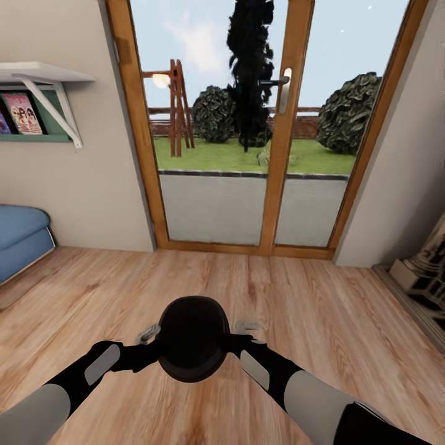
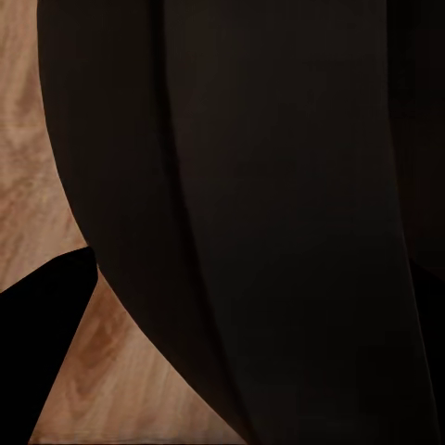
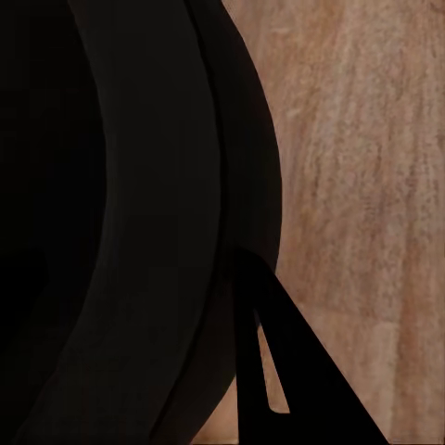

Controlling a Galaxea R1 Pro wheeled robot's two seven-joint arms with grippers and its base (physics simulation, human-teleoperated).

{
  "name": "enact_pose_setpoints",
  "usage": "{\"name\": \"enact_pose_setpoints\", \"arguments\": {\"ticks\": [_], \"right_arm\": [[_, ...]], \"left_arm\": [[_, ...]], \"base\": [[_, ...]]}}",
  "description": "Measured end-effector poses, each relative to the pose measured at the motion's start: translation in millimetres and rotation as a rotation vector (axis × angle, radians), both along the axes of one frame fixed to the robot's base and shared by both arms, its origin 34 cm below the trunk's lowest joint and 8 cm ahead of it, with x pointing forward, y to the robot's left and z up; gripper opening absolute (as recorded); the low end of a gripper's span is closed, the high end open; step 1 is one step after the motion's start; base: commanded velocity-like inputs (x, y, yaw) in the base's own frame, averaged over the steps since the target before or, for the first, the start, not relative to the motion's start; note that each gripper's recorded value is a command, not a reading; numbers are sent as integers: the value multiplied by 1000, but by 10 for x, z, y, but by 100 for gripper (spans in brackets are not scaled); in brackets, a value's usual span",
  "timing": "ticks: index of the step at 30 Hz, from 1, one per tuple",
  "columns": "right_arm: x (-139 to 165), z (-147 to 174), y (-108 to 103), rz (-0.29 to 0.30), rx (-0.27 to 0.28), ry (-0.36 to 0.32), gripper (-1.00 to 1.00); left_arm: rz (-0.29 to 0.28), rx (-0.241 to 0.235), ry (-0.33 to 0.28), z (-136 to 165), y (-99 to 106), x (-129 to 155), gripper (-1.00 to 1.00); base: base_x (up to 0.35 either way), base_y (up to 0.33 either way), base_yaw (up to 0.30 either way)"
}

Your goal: Place each of the two pumpkins and all three candles from the living room inside a cabinet in the living room (use any cabinet), then make sure every cabinet is closed, and position the cauldron so it is next to a table in the living room.

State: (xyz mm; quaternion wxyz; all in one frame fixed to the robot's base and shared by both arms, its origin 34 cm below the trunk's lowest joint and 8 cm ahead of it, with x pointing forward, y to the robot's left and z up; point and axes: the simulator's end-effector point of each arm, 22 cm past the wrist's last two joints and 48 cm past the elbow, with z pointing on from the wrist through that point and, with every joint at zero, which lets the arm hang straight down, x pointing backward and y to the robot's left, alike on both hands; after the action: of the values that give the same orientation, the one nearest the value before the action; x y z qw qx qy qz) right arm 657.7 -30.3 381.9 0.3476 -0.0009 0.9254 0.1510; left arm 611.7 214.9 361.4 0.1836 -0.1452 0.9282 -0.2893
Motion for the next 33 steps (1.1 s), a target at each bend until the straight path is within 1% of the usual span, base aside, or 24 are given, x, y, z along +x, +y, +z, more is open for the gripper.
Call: {"name": "enact_pose_setpoints", "arguments": {"ticks": [16,25,33], "right_arm": [[-2,-6,-4,-1,2,-1,-100],[-3,-5,-3,-1,2,-1,-100],[-2,-6,-5,-2,1,-1,-100]], "left_arm": [[-1,2,-1,-2,-3,0,-100],[-1,1,-1,-2,-2,-1,-100],[-2,2,-1,-2,-5,0,-100]], "base": [[-292,-9,16],[-281,-155,162],[-270,-185,17]]}}
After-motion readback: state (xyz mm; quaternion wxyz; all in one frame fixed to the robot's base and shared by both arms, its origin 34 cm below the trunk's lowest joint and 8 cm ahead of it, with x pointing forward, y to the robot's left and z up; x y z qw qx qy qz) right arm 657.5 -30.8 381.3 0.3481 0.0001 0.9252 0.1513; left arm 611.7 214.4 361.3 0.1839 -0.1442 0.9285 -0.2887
